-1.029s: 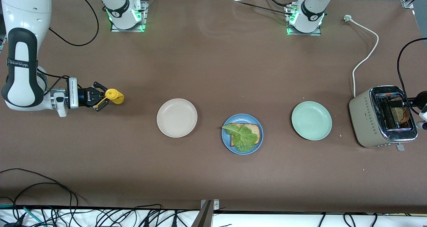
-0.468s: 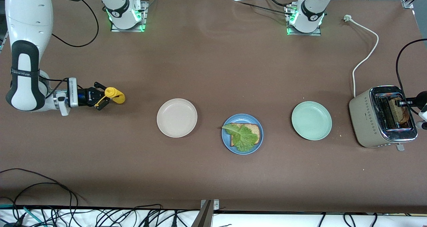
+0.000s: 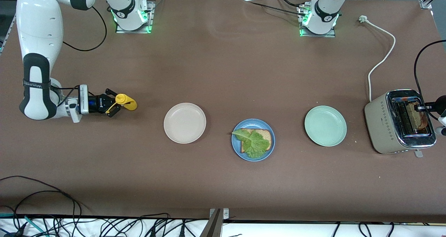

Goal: Make sandwich in blue plate with both arms
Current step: 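Open the right gripper off the bottle while the left gripper lifts the toast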

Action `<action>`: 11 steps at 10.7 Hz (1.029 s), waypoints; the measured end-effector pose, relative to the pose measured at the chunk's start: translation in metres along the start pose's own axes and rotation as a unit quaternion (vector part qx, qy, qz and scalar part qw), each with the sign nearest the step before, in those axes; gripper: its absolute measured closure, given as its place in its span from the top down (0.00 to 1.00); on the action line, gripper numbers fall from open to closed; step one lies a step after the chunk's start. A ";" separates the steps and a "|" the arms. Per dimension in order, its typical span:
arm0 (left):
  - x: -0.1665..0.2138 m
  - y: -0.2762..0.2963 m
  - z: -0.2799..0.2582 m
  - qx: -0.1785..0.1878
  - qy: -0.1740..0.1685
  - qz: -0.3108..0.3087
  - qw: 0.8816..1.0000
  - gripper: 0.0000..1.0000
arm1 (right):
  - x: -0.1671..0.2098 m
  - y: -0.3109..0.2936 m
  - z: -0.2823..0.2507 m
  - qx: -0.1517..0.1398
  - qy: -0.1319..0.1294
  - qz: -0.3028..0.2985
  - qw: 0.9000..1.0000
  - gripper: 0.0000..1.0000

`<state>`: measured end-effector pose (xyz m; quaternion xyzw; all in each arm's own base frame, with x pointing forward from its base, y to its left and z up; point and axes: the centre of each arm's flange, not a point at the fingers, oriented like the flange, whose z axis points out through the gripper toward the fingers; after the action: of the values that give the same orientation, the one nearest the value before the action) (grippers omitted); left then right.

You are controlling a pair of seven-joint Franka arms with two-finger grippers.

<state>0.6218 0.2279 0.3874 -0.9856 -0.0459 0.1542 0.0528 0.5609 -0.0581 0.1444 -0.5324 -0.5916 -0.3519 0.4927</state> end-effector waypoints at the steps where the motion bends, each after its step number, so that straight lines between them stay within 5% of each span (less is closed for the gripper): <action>1: -0.003 0.004 -0.011 0.000 0.003 0.005 1.000 0.11 | -0.004 0.002 0.002 0.001 0.004 -0.001 1.000 0.04; 5: -0.034 0.010 -0.070 0.004 0.025 0.027 0.999 0.08 | -0.008 0.005 -0.001 0.000 0.008 -0.002 1.000 0.04; 11: -0.075 0.038 -0.145 -0.007 0.022 0.048 0.999 0.08 | -0.014 0.007 0.001 0.003 0.006 -0.001 1.000 0.22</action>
<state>0.5989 0.1690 0.5428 -0.9902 0.0015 0.1341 0.0399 0.5672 -0.0597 0.1300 -0.5284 -0.5899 -0.3535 0.4978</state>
